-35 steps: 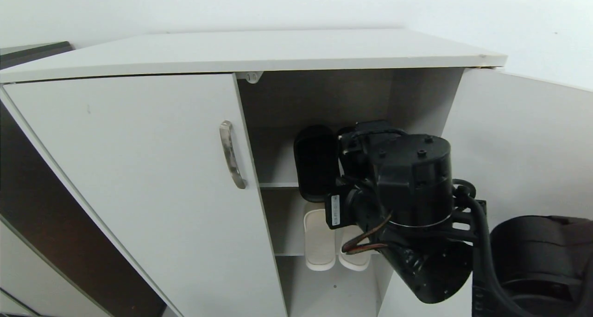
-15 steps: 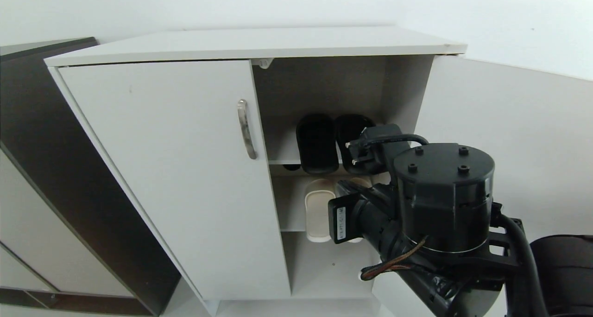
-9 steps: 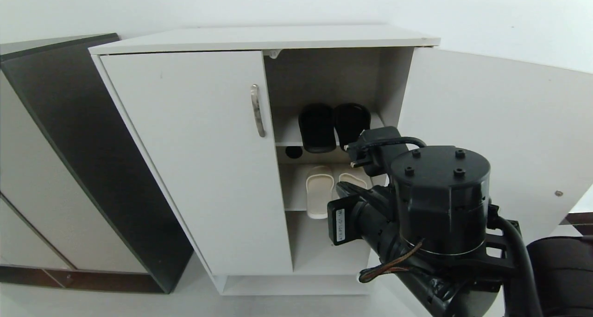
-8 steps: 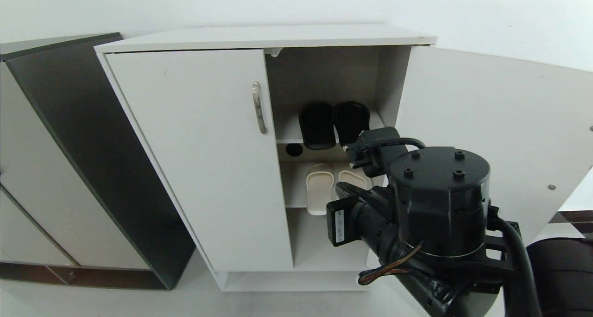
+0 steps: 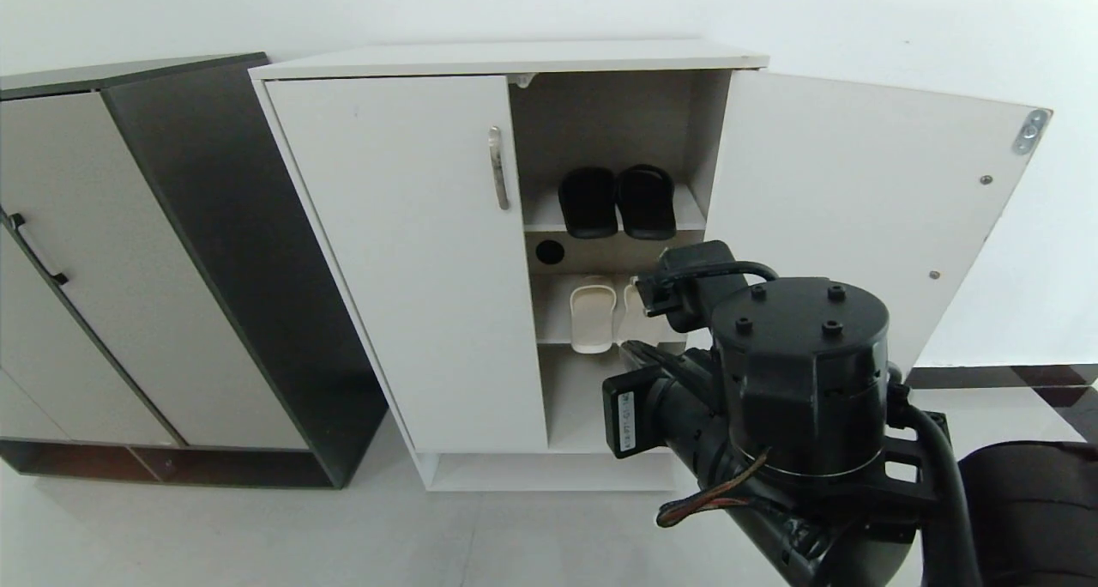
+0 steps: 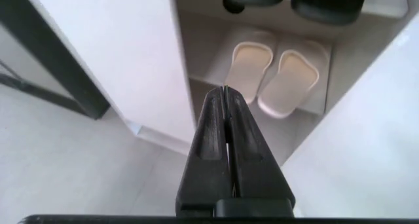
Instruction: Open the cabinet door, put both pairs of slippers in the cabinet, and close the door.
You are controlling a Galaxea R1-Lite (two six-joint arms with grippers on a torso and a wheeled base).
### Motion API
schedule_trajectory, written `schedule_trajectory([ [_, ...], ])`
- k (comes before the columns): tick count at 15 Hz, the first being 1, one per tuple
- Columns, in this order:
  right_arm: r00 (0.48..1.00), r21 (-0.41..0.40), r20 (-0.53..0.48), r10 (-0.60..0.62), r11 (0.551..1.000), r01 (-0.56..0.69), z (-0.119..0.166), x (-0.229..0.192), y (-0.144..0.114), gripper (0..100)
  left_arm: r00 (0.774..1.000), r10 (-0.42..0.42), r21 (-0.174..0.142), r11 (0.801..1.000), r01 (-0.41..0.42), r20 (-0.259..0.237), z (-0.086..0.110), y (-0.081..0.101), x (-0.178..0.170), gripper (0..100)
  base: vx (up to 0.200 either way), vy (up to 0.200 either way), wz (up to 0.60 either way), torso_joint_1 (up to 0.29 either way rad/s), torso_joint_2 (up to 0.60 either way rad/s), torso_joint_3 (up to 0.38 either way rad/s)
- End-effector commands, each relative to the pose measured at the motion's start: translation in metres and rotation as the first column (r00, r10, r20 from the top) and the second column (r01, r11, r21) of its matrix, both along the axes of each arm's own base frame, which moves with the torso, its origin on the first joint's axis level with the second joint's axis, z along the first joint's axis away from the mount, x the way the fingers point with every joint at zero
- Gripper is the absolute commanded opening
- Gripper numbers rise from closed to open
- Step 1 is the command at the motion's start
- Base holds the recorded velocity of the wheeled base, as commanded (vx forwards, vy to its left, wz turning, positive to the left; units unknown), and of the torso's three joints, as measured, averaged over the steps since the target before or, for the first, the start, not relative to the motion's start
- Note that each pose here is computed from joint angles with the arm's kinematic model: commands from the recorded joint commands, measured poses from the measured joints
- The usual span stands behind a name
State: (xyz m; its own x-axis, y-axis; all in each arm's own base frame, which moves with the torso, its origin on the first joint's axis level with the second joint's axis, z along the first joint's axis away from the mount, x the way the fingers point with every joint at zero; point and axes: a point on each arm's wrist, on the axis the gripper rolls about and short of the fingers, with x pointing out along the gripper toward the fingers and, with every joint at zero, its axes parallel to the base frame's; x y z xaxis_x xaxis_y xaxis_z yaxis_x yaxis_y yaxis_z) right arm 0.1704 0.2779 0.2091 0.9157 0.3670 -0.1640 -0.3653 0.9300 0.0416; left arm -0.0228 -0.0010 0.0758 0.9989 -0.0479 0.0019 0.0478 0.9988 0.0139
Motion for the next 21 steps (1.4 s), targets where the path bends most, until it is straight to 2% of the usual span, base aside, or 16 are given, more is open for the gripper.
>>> schedule_trajectory([
  [1, 1.0, -0.019, -0.01, -0.005, 1.0, 0.005, -0.007, 0.003, 0.002, 0, 1.0, 0.0, 0.0, 1.0, 0.0, 0.001, 0.0, 0.0, 0.0, 0, 0.0, 0.0, 0.0, 0.0, 0.0, 0.0],
  [21, 0.999, -0.052, -0.029, -0.043, 0.998, 0.041, -0.018, 0.018, -0.001, 0, 1.0, 0.0, -0.002, 1.0, 0.0, 0.001, 0.0, 0.0, 0.0, 0, 0.0, 0.0, 0.0, 0.0, 0.0, 0.0],
])
